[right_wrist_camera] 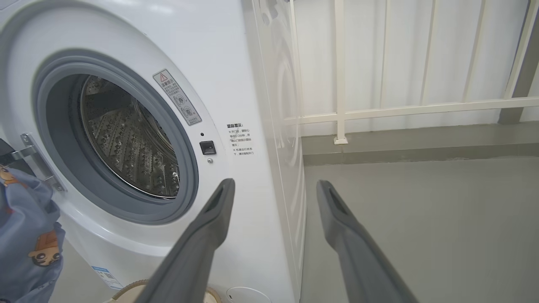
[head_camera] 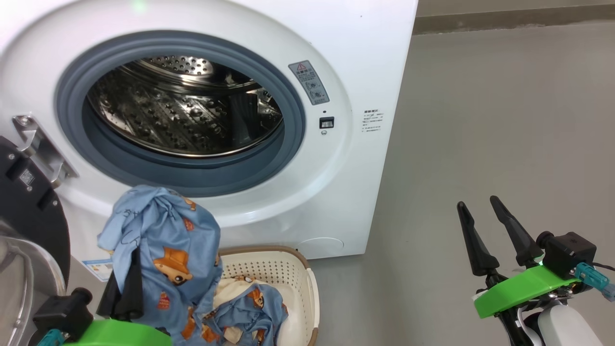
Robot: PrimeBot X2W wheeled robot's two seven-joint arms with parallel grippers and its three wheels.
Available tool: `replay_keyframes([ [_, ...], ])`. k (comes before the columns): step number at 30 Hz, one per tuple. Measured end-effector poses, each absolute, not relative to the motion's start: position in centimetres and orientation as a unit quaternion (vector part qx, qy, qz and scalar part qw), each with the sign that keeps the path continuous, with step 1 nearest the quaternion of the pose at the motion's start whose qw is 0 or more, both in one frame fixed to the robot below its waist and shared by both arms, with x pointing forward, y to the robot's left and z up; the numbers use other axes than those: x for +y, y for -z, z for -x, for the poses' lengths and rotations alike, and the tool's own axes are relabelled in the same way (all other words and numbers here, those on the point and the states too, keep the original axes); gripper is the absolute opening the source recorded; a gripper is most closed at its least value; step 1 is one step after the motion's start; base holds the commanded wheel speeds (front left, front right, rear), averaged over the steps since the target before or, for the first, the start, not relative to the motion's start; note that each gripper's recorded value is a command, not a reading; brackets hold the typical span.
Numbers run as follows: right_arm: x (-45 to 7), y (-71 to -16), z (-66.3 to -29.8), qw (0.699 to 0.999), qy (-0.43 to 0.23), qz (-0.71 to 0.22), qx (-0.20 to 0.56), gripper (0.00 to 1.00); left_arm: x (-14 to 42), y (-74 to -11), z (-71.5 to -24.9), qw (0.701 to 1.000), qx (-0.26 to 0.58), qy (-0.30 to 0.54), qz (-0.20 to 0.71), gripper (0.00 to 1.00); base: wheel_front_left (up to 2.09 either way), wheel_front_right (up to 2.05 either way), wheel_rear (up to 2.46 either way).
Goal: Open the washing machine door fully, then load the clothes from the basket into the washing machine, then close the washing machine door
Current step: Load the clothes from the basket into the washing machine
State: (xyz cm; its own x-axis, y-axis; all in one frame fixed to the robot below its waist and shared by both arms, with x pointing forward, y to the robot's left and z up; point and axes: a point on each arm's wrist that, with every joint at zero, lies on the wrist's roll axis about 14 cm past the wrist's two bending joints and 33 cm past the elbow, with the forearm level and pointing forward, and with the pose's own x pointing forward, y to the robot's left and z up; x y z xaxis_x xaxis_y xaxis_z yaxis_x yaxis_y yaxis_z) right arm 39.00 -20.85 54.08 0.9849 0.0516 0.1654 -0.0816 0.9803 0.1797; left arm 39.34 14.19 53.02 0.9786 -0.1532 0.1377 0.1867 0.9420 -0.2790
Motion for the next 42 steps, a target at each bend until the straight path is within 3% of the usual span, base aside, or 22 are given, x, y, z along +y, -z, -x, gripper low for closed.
replay_keyframes([
  [17, -20.4, -53.5, -39.5, 0.992, -0.039, -0.094, -0.072, 1.0, 13.8, -53.5, -40.5, 0.98, -0.07, 0.088, 0.163, 0.0, 0.0, 0.0, 0.0],
  [28, -20.3, -52.9, -41.9, 0.992, -0.038, -0.096, -0.067, 1.0, 10.9, -55.0, -50.0, 0.976, -0.073, 0.124, 0.161, 0.0, 0.0, 0.0, 0.0],
  [42, -21.4, -49.5, -45.8, 0.994, -0.008, -0.103, -0.037, 1.0, 7.6, -51.4, -62.5, 0.978, -0.022, 0.142, 0.151, 0.0, 0.0, 0.0, 0.0],
])
